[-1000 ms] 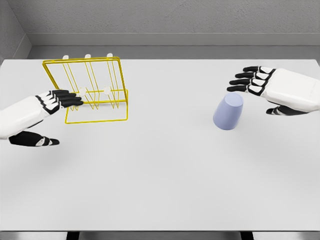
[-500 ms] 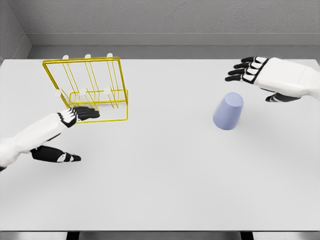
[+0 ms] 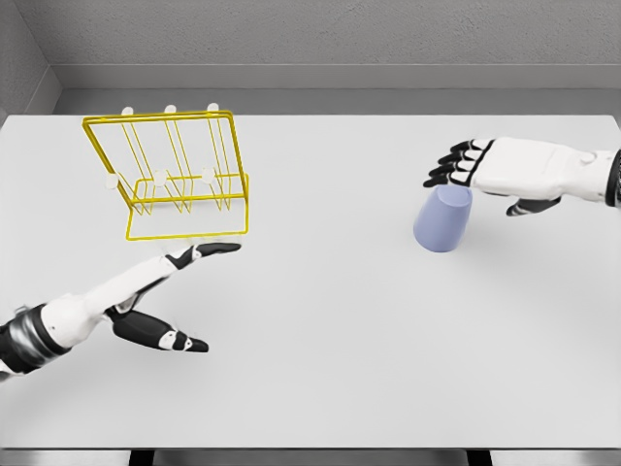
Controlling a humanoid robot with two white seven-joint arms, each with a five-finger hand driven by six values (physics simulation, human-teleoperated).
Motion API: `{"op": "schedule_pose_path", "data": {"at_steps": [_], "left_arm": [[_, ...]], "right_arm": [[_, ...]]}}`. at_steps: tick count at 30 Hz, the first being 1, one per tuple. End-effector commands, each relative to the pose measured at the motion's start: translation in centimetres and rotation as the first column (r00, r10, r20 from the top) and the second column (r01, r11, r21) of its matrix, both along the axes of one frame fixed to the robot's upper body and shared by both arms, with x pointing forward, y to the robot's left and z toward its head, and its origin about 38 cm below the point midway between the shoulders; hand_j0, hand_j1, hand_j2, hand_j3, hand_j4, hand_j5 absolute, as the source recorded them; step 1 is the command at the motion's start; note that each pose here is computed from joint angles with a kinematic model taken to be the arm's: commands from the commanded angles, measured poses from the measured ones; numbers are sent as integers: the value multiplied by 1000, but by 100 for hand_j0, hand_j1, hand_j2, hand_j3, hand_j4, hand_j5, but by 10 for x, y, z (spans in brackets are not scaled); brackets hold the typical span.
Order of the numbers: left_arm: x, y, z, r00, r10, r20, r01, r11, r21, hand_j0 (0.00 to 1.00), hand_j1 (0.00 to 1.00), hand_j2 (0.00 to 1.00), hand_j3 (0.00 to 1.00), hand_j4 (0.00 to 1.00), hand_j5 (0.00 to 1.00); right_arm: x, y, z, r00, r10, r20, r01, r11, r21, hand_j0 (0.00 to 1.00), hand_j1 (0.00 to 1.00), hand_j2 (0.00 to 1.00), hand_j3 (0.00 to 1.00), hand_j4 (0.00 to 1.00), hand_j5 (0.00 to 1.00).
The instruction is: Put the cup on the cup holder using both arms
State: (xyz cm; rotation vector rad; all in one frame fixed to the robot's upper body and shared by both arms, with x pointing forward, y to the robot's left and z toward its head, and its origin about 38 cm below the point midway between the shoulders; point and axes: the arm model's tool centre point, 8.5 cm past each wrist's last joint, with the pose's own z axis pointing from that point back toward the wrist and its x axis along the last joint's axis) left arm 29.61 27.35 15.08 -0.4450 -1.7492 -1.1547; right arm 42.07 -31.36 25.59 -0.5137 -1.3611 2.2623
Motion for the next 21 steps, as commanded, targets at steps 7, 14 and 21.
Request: {"op": "schedule_pose_path", "data": {"at_steps": [7, 14, 21], "left_arm": [[-8, -3, -12, 997, -4, -79, 1, 1000, -31, 100, 100, 100, 100, 100, 100], [4, 8, -17, 961, 103, -257, -118, 992, -45, 100, 100, 100, 100, 100, 100], [35, -11, -9, 894, 127, -430, -212, 965, -156, 100, 100, 100, 100, 100, 100]], "right_arm": [[7, 0, -10, 1000, -17, -2, 17, 1000, -25, 100, 100, 100, 100, 100, 100], [7, 1, -7, 1000, -13, 8, 13, 1000, -15, 100, 100, 100, 100, 100, 100], [13, 2, -19, 999, -30, -17, 30, 1000, -6, 100, 100, 100, 100, 100, 100]]}}
